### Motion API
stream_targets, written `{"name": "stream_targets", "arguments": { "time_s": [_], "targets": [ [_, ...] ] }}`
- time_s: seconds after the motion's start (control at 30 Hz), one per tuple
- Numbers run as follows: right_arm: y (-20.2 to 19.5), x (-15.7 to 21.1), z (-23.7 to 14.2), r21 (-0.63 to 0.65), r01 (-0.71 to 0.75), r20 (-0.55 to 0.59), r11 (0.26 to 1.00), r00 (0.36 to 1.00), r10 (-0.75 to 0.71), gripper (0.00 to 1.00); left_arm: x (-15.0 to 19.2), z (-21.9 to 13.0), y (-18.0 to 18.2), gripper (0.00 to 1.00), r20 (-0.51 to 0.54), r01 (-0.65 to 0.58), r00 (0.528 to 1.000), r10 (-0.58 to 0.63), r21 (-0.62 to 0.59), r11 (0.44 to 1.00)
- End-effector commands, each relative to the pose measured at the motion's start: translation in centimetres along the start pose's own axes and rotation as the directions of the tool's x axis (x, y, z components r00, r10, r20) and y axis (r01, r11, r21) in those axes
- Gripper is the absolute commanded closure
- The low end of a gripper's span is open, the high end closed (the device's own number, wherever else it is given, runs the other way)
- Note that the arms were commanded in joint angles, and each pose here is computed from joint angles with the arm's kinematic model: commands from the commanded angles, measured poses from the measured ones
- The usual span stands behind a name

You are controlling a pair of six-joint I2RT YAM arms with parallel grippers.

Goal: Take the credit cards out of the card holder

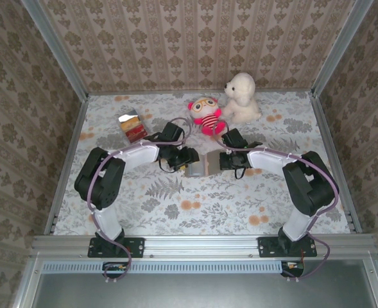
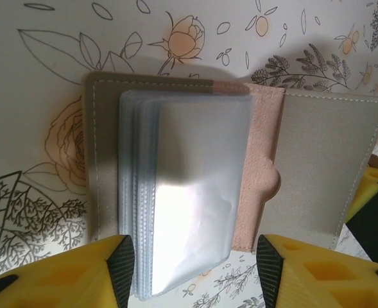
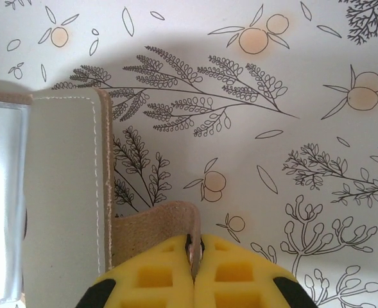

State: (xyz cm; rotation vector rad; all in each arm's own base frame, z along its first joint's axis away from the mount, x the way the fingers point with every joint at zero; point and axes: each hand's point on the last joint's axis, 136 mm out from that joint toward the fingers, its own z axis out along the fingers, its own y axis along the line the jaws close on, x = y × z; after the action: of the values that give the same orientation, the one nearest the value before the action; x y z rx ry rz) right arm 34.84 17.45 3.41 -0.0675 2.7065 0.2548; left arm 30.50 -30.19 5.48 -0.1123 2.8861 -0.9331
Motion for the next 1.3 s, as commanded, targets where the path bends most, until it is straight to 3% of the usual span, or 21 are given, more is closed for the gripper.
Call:
{"name": "stream_targets", "arguments": {
  "time_s": [0.0,0.27,0.57,0.9,1.27],
  "targets": [
    [0.1,0.1,0.0,-0.005,-0.015,-0.006,1.000,1.000,0.015,1.00,0.1,1.1,0.0,0.46,-0.024,0.022,0.999,-0.022,-0.024,0.999],
    [0.0,0.2,0.1,-0.001,-0.017,-0.011,1.000,1.000,0.017,1.00,0.0,1.6,0.3,0.45,-0.034,0.036,0.999,-0.037,-0.041,0.999],
    [0.0,0.2,0.2,-0.003,-0.018,-0.013,1.000,1.000,0.018,1.00,0.1,1.8,-1.0,0.51,-0.050,0.017,0.999,-0.016,0.017,1.000],
    [0.1,0.3,0.4,-0.009,-0.019,-0.022,1.000,1.000,0.019,1.00,0.2,1.4,-2.7,0.50,-0.063,-0.045,0.997,0.050,0.068,0.997],
    [0.1,0.4,0.5,-0.009,-0.018,-0.025,1.000,1.000,0.018,1.00,0.0,0.9,-5.9,0.51,-0.008,-0.134,0.990,0.137,0.180,0.975]
  ]
}}
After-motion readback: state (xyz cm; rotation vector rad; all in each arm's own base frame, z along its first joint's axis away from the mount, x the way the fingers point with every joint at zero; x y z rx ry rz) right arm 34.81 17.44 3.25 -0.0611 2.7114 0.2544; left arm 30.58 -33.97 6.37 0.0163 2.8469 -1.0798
